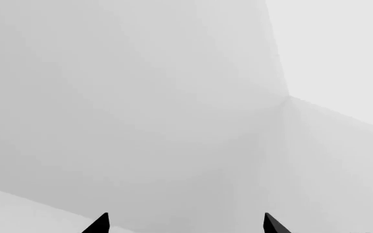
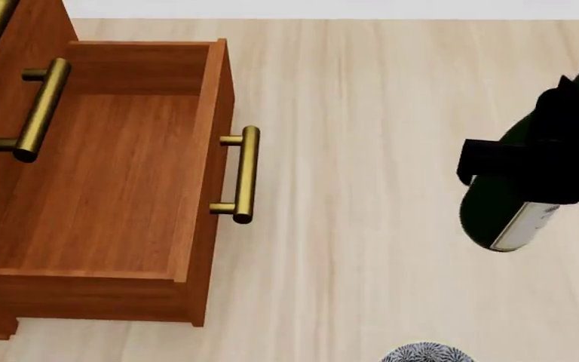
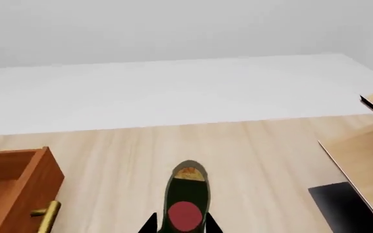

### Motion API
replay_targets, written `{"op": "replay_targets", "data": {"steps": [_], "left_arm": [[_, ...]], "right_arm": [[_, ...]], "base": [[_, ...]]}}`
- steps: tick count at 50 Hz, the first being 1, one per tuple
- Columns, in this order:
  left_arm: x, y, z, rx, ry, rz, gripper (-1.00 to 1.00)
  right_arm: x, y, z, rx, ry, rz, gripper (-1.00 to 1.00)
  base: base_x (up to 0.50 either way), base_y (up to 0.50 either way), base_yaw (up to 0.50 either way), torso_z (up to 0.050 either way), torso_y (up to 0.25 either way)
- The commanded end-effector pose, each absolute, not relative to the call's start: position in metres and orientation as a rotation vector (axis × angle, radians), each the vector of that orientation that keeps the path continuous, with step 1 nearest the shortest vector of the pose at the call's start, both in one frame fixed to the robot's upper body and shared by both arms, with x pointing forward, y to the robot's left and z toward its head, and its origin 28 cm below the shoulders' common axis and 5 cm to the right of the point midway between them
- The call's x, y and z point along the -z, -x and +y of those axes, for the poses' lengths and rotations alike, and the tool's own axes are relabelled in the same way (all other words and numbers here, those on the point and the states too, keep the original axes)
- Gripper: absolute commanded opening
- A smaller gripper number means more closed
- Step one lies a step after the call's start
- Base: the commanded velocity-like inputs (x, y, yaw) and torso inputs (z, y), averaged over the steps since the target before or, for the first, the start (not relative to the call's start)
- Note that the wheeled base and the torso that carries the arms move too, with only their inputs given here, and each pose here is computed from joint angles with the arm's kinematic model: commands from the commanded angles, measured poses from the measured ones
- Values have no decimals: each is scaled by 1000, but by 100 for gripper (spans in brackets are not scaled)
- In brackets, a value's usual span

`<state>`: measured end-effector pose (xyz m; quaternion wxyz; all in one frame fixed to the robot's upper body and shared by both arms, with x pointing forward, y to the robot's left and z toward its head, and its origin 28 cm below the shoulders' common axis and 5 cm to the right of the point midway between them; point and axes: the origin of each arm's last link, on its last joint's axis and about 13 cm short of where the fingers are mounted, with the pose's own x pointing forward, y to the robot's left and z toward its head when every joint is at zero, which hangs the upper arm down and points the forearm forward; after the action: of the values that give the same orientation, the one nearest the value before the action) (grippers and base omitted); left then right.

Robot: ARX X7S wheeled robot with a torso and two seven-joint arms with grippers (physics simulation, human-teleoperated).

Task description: Put the wine bottle in the bottom drawer of the cabinet.

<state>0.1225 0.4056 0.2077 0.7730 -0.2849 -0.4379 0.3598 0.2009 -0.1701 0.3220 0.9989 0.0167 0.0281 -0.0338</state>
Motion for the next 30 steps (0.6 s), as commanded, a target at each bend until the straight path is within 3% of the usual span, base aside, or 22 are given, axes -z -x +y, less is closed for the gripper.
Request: {"op": "replay_targets", "data": {"steps": [1, 8, 30], "left_arm": [[-211, -124, 405, -780, 613, -947, 100], [-208, -125, 405, -780, 619, -940, 100], [-207, -125, 405, -785, 603, -932, 100]], "right_arm": [[-347, -204, -155, 14, -31, 141, -100], [-361, -217, -141, 18, 29, 229, -100], [-407, -255, -96, -206, -246, 491, -100]], "base": [[0, 0, 0, 0, 0], [0, 0, 0, 0, 0], [0, 0, 0, 0, 1]]}}
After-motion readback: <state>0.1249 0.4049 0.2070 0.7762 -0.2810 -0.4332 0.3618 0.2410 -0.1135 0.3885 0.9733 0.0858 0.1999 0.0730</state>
